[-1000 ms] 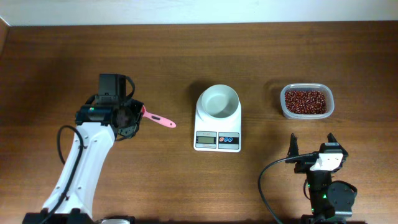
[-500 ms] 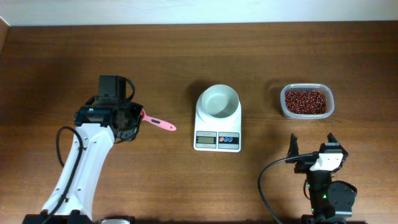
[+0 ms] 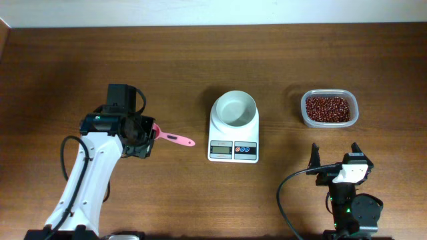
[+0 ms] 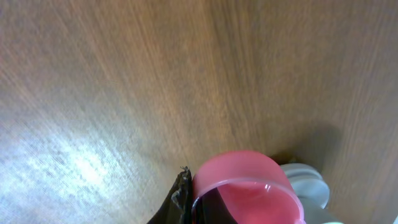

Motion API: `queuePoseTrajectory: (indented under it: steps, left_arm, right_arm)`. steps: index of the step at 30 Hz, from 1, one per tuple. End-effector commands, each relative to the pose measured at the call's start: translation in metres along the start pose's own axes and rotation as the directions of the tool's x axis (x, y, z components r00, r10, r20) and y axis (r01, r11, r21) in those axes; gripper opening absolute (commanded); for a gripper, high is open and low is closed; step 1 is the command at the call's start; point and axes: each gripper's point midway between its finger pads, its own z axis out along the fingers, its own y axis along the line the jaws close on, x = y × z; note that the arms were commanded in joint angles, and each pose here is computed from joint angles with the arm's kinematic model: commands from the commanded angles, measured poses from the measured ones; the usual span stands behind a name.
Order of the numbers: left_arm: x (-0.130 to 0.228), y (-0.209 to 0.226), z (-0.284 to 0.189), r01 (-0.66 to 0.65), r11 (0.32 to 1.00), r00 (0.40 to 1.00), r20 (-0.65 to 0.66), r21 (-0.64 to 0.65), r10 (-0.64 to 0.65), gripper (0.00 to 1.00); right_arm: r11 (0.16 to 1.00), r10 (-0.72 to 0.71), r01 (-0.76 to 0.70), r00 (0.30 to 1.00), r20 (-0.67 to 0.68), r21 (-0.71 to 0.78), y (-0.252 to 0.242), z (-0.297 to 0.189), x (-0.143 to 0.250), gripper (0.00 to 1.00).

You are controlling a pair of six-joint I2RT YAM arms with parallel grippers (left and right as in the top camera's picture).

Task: Scoop and weigh 50g on scale
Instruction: 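Carry the scoop toward the scale and extend handle to right gripper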

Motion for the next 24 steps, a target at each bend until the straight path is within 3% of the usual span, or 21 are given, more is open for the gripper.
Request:
queuePoseTrajectory:
  steps: [1,9,19,24]
  left_arm:
    - [0.020,-0.001,-0.004,0.015,1.000,0.994,-0.104,0.014,-0.013,0.00]
    - [0.055,-0.001,-0.004,-0.055,0.998,0.986,-0.159,0.007,0.055,0.00]
    - [0.070,-0.007,-0.037,-0.034,0.992,0.987,-0.151,0.123,0.052,0.00]
    - [0.088,-0.005,-0.040,0.042,0.993,0.984,-0.179,0.109,-0.022,0.00]
  right_arm:
    - [1.000,0.000,0.000,1.000,-0.001,-0.007,0.002,0.000,0.002,0.99]
    - [1.000,0.000,0.000,1.000,-0.001,-0.007,0.002,0.000,0.002,0.99]
    - [1.000,0.000,0.000,1.000,-0.001,-0.007,0.002,0.000,0.002,0.99]
    - [1.000,0.000,0.000,1.000,-0.001,-0.007,0.002,0.000,0.002,0.99]
